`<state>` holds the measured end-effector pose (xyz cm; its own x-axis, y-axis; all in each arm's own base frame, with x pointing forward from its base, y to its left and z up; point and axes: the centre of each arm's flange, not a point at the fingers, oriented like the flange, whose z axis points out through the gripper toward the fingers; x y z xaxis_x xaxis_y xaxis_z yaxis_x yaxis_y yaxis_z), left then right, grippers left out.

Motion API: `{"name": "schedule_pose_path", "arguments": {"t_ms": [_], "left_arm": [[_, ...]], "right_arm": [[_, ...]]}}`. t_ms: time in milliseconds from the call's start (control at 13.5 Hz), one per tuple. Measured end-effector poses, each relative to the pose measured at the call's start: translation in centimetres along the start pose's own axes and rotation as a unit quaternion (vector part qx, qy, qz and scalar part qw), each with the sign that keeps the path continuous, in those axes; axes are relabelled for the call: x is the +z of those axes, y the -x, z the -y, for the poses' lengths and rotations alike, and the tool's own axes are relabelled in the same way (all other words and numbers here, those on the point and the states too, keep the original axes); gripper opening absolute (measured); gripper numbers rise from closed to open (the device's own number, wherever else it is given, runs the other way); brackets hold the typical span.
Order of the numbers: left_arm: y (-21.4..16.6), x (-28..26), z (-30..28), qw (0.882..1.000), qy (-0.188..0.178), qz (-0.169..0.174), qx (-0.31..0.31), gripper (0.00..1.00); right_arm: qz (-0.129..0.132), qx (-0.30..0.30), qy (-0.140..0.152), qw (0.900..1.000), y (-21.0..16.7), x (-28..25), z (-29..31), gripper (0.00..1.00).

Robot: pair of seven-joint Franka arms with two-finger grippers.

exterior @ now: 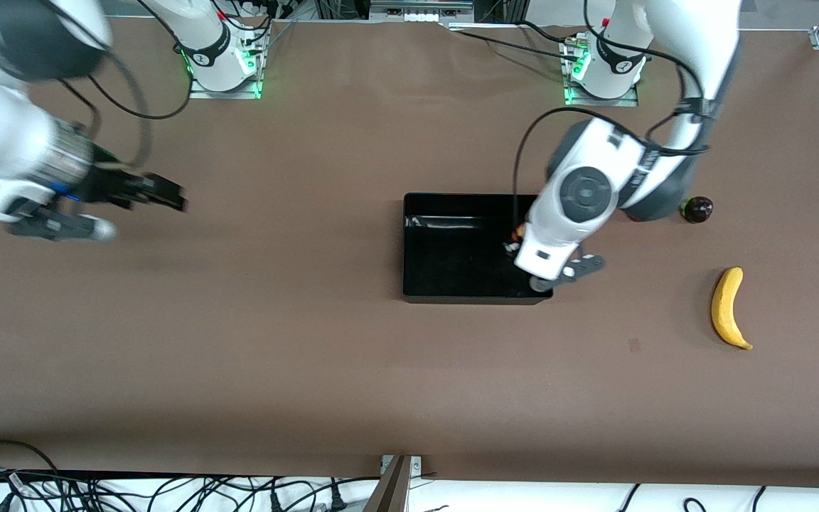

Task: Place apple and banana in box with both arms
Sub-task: 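Lift the apple with the left gripper while the right gripper withdraws, then lower the red apple into the black box and open the left gripper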

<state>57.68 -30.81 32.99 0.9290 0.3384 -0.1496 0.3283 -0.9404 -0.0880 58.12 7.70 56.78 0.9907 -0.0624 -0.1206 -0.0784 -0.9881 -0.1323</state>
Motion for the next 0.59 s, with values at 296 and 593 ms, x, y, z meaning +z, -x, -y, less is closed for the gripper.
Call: {"name": "schedule_pose_path", "arguments": {"t_ms": [296,593], "left_arm": [[3.4,3.8,-4.2,0.999,0.014,0.012,0.041,0.67],[7.5,10.2,-7.2,0.996,0.032,0.020,0.078,0.67]], "right_arm": [[0.003,-0.004,0.006,1.000,2.2,-1.3,-4.2,1.00],[-0.002,-0.011,0.032,0.999,3.2,-1.0,-4.9,1.00]]}}
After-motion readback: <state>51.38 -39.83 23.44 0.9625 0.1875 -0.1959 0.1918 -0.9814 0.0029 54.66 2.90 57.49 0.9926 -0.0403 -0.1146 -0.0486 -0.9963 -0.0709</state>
